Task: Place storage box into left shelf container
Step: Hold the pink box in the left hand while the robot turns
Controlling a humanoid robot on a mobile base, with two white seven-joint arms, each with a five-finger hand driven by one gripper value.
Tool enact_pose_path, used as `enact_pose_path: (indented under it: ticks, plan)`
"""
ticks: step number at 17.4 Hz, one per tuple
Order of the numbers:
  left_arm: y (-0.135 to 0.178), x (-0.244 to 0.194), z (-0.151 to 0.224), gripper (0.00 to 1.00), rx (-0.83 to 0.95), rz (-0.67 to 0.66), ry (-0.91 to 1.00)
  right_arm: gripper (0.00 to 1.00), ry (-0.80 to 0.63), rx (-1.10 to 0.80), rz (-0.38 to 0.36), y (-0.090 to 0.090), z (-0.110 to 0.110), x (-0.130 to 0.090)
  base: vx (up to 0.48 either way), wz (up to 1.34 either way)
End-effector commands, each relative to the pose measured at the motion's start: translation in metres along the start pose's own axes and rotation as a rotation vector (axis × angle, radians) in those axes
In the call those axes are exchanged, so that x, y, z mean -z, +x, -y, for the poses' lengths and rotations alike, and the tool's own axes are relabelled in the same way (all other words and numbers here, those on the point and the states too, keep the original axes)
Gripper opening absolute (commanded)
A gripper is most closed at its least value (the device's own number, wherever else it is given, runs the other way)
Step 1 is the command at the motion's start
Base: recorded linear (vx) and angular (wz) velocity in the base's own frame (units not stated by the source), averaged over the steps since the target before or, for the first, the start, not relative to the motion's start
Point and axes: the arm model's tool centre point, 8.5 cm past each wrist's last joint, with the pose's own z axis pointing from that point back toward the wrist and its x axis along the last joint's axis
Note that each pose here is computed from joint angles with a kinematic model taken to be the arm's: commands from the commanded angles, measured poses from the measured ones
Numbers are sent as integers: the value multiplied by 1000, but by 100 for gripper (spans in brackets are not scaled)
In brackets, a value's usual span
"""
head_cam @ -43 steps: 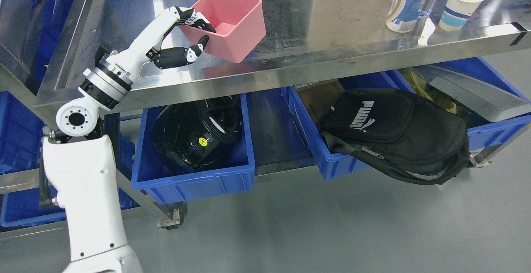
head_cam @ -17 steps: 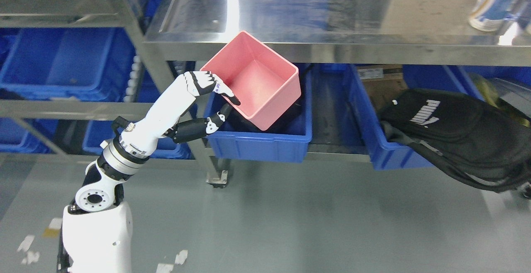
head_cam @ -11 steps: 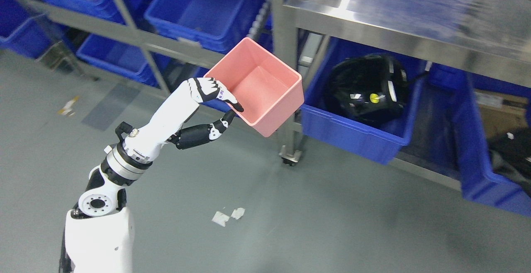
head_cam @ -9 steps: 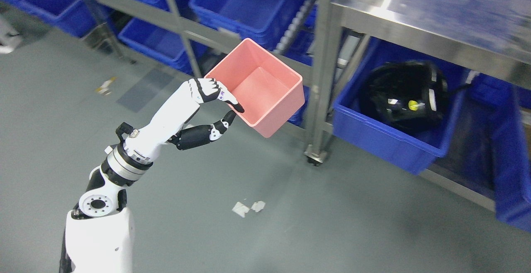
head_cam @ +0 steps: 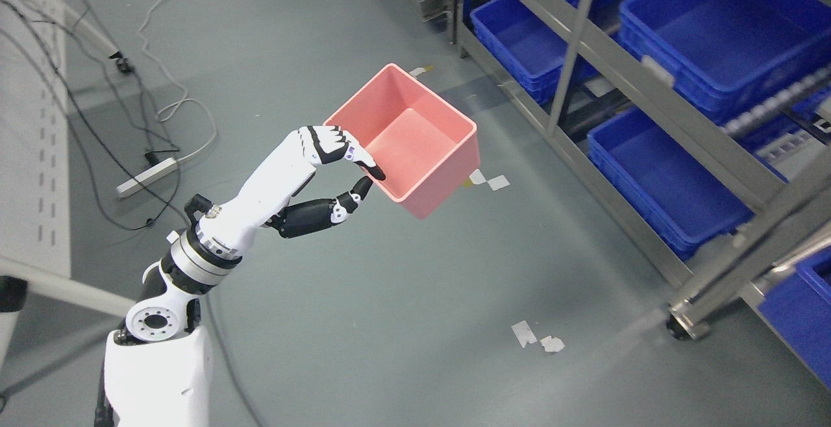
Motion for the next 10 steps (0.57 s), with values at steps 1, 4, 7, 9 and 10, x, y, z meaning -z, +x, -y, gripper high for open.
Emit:
enact_pose_path:
  ticks: [1,4,7,9,10]
  plan:
    - [0,-3,-2,1,9,-1,-11,100,-16,0,11,2,11,0,82,656]
    - [0,-3,-3,1,8,0,-10,100,-16,1,11,2,11,0,118,577]
    - [0,-3,-3,1,7,1,-9,100,-16,1,11,2,11,0,149,471]
    - [0,-3,-3,1,7,1,-9,100,-16,1,11,2,11,0,183,404]
    - [0,-3,-3,1,7,2,-8,100,-16,1,11,2,11,0,207,310]
